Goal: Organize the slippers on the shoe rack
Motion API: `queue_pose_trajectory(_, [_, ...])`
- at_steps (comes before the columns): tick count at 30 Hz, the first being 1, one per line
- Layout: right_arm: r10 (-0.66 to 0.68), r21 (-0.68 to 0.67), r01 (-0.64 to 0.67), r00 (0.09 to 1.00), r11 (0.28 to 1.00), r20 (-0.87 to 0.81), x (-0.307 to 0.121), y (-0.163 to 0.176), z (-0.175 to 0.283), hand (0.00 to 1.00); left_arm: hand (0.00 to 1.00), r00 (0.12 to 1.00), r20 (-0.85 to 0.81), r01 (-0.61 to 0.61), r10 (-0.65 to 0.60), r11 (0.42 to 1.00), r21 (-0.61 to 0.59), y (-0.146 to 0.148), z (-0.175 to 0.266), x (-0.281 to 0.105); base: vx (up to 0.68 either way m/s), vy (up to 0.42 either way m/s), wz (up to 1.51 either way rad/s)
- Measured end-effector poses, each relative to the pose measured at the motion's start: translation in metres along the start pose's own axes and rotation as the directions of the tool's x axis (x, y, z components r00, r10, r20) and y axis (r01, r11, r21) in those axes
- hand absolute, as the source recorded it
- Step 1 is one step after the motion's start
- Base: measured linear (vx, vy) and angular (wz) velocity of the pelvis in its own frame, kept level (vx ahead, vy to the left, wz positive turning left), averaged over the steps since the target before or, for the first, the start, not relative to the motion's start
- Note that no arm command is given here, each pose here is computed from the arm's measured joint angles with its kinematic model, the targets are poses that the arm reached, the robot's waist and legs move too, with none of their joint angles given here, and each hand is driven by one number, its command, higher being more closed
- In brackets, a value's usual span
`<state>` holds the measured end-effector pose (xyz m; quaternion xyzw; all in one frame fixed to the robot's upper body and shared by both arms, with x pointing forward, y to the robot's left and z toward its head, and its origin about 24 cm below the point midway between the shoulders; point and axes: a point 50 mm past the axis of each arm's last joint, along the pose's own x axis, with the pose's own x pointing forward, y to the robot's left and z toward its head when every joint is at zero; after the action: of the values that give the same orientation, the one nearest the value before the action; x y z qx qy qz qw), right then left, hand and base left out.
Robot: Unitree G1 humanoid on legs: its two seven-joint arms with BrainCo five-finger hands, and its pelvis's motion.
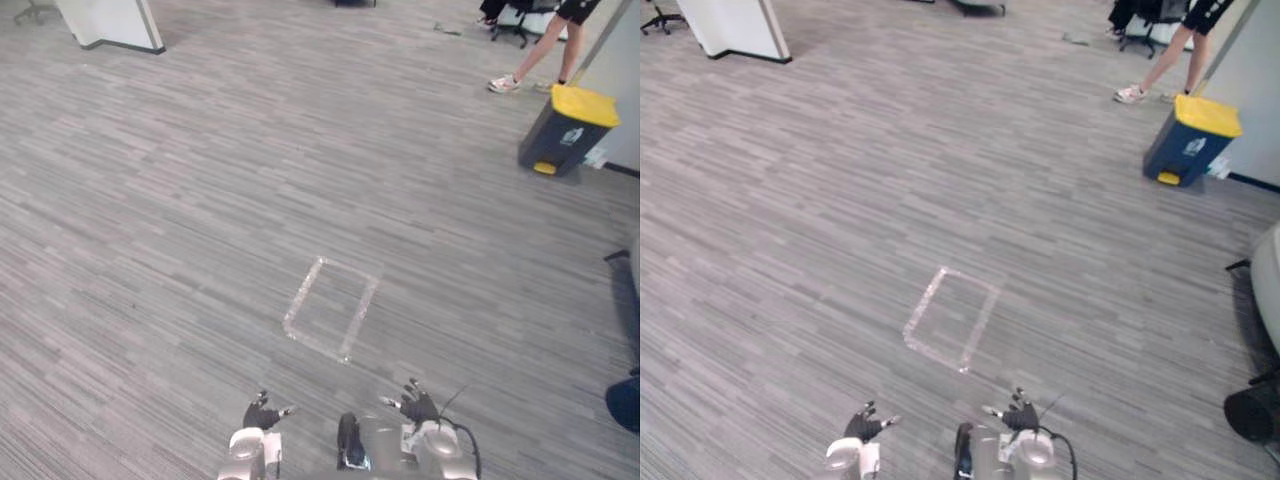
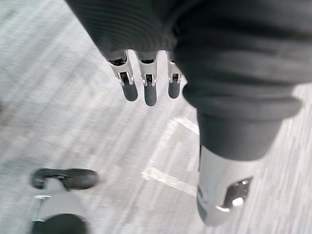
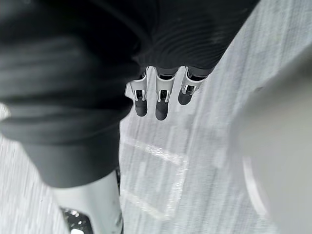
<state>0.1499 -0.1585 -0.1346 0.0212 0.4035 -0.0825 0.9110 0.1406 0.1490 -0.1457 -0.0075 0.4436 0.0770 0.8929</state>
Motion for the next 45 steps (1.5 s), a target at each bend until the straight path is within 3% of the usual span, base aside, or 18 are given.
queue_pose_trajectory(6, [0.027,0.006,-0.027,0.998,1.000,-0.052,-0.003,0.010,-0.011,0.00,0.00,0.997,0.041,-0.059,0.062,0.996,-0.063,0.014,0.002,-0.005,0.47,0.054,-1.18])
queue_pose_trajectory(20, [0.034,-0.009,-0.035,0.995,0.999,-0.092,-0.005,0.012,-0.021,0.00,0.00,0.998,0.006,-0.059,0.059,0.998,-0.027,0.014,-0.006,-0.004,0.41,0.286,-0.95])
queue_pose_trajectory(26, [0.039,-0.013,-0.040,0.995,0.999,-0.089,0.000,0.014,-0.015,0.00,0.00,0.998,-0.027,-0.057,0.056,0.998,-0.035,0.013,-0.010,-0.002,0.19,0.020,-0.55])
queue_pose_trajectory(30, [-0.010,0.000,0.010,0.997,1.000,-0.082,0.003,-0.001,-0.011,0.00,0.00,0.999,-0.044,0.001,-0.002,1.000,-0.014,0.000,-0.012,-0.002,0.23,-0.110,-0.36])
queue_pose_trajectory(37, [0.002,-0.034,-0.005,0.996,0.999,-0.084,0.000,-0.001,-0.015,0.00,0.00,1.000,0.009,-0.027,0.028,0.998,-0.058,0.010,-0.004,-0.004,0.23,-0.078,-0.53])
queue_pose_trajectory(45, [-0.004,-0.029,0.001,0.994,1.000,-0.111,-0.002,-0.003,-0.022,0.00,0.00,0.999,0.019,-0.028,0.029,0.997,-0.074,0.008,-0.004,-0.004,0.33,0.236,-1.33])
